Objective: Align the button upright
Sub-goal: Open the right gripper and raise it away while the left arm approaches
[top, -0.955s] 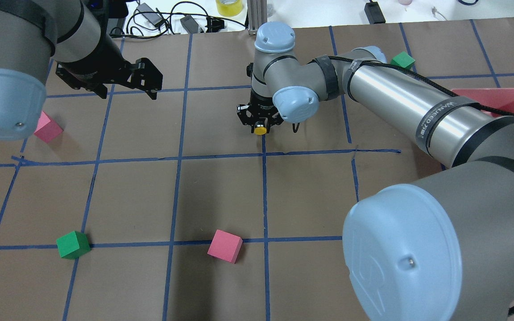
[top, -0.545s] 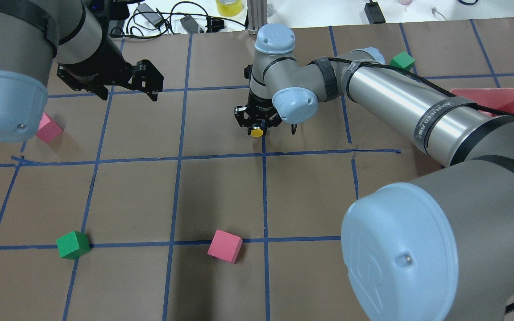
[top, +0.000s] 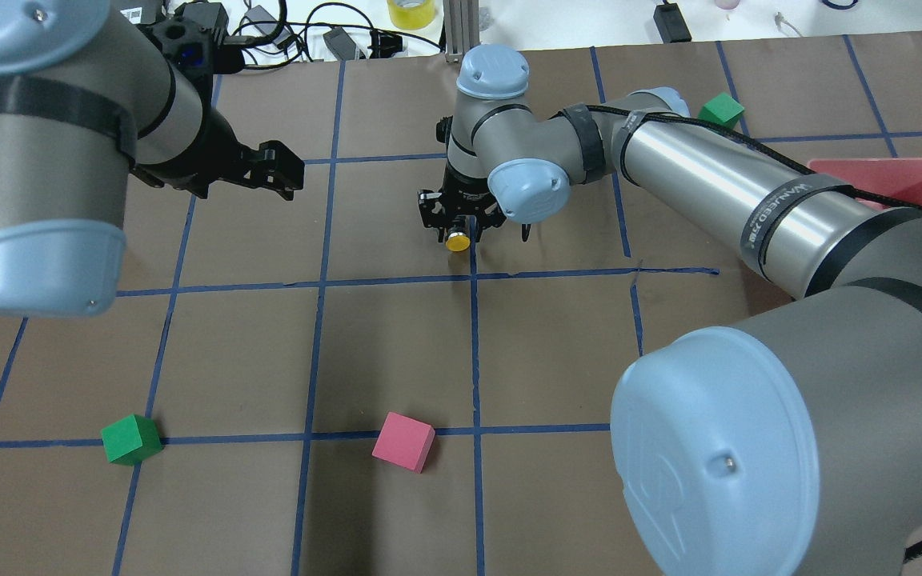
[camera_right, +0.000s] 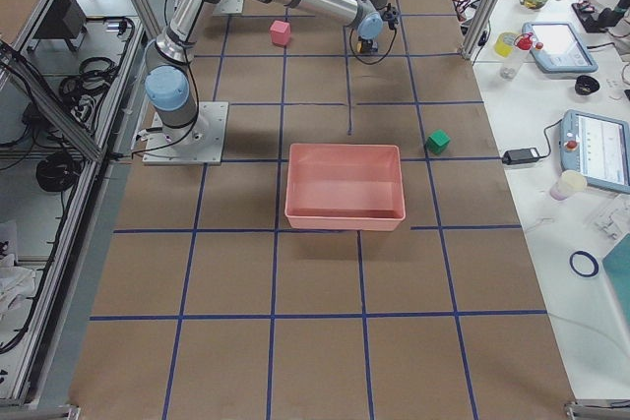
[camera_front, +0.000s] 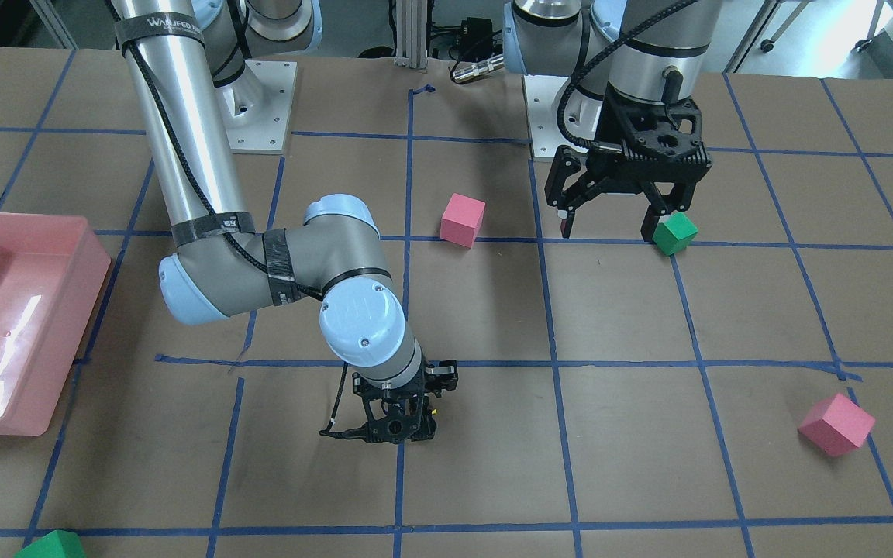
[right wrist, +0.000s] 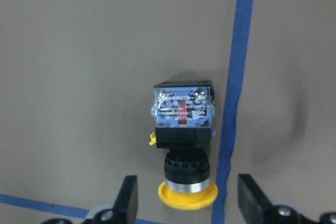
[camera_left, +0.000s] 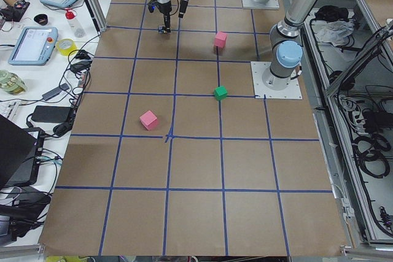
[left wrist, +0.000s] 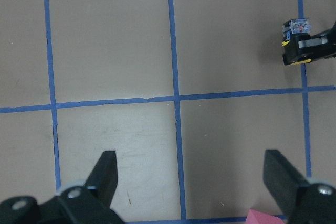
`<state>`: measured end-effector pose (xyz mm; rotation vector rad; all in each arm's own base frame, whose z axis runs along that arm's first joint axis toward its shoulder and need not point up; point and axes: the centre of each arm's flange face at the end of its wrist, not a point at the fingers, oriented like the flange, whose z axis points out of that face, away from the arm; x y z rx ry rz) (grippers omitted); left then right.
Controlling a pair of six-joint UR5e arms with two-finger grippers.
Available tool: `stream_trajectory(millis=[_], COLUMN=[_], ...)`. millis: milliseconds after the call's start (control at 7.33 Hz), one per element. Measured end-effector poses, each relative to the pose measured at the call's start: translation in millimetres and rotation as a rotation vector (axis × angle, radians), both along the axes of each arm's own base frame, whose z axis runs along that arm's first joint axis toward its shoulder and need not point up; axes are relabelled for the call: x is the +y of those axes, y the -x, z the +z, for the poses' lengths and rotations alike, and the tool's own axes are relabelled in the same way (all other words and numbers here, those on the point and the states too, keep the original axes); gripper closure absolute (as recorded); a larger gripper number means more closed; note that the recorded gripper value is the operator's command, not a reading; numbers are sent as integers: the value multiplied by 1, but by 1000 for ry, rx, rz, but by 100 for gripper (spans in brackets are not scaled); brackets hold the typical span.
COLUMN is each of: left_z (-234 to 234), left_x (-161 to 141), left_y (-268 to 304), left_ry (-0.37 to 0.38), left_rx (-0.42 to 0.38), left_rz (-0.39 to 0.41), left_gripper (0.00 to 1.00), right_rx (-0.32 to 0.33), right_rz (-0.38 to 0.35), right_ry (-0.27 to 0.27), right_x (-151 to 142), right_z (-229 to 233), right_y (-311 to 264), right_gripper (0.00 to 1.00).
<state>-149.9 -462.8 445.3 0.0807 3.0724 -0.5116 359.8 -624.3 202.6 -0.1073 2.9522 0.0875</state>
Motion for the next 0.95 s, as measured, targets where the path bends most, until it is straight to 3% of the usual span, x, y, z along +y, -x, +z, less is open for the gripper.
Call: stream_trajectory(millis=[273,545,818,955], left_z=[-42,-92,-139,-155], left_x=[18,43,69,76], left_y=[1,1,1,5], left_ry=[128,266,354,379], left_rx=[6,15,25,35], left_rz=[-5,-8,-3,2], left_gripper=[0,0,0,0], right_rx=[6,85,120,121], right_rz=[14,48,92,68], right_ry=[15,-5,-8,6], right_x=[7,22,32,33], right_z=[32,73,109,131], right_y=[6,35,97,149], right_gripper=[0,0,0,0])
